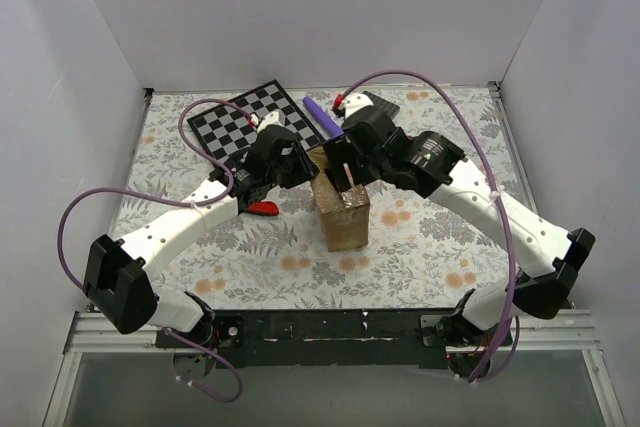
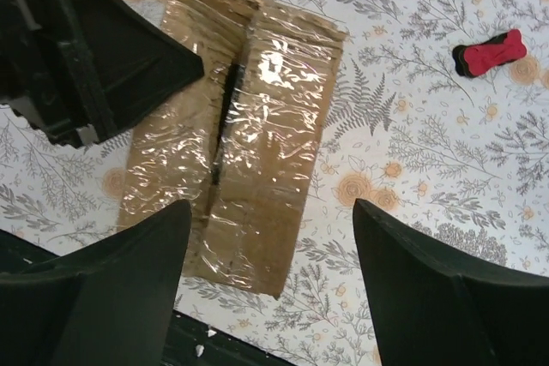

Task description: Unpack the express box

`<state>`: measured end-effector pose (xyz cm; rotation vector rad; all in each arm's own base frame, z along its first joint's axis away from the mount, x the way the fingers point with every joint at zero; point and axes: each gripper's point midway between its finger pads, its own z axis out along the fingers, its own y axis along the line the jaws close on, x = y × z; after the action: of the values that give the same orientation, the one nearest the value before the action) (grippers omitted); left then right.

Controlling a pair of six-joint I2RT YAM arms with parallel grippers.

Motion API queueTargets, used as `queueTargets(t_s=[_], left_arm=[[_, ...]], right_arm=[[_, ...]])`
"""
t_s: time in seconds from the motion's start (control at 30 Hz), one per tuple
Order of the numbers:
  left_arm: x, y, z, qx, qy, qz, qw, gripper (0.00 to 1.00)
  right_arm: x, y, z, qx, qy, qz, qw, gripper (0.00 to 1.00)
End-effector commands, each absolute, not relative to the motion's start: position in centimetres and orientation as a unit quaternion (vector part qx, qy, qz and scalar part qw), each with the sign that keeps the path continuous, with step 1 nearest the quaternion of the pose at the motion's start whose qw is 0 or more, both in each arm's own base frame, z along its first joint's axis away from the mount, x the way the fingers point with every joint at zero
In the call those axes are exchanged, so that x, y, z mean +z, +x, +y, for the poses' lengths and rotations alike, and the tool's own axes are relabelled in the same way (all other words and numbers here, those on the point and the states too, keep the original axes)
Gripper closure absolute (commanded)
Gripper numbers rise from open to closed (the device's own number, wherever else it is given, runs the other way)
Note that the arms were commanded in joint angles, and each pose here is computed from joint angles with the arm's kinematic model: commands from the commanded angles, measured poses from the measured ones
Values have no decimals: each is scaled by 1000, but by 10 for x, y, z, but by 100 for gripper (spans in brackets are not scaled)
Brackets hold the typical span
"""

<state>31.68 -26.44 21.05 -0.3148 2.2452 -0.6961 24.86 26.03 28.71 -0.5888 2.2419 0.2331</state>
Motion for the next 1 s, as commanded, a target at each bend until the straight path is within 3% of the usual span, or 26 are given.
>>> queueTargets(t_s=[0.0,0.27,0.47,0.67,0.9,0.97], left_arm=[[225,318,-262,-273,-125,875,379,100],[228,315,-263,-278,-126,876,373,100],[228,313,-263,-284,-126,875,371,100],[225,312,-262,-282,-126,876,371,100],[217,313,-259,-270,-131,880,370,100],[215,314,-258,-265,-132,881,370,100]], right_arm=[[304,256,287,91,-241,871,419,14],[268,265,289,-11,-266,879,395,11],[247,271,271,-92,-270,878,385,15],[243,274,258,-136,-272,874,379,32],[256,268,262,-97,-272,875,390,66],[260,266,262,-86,-271,875,391,71]])
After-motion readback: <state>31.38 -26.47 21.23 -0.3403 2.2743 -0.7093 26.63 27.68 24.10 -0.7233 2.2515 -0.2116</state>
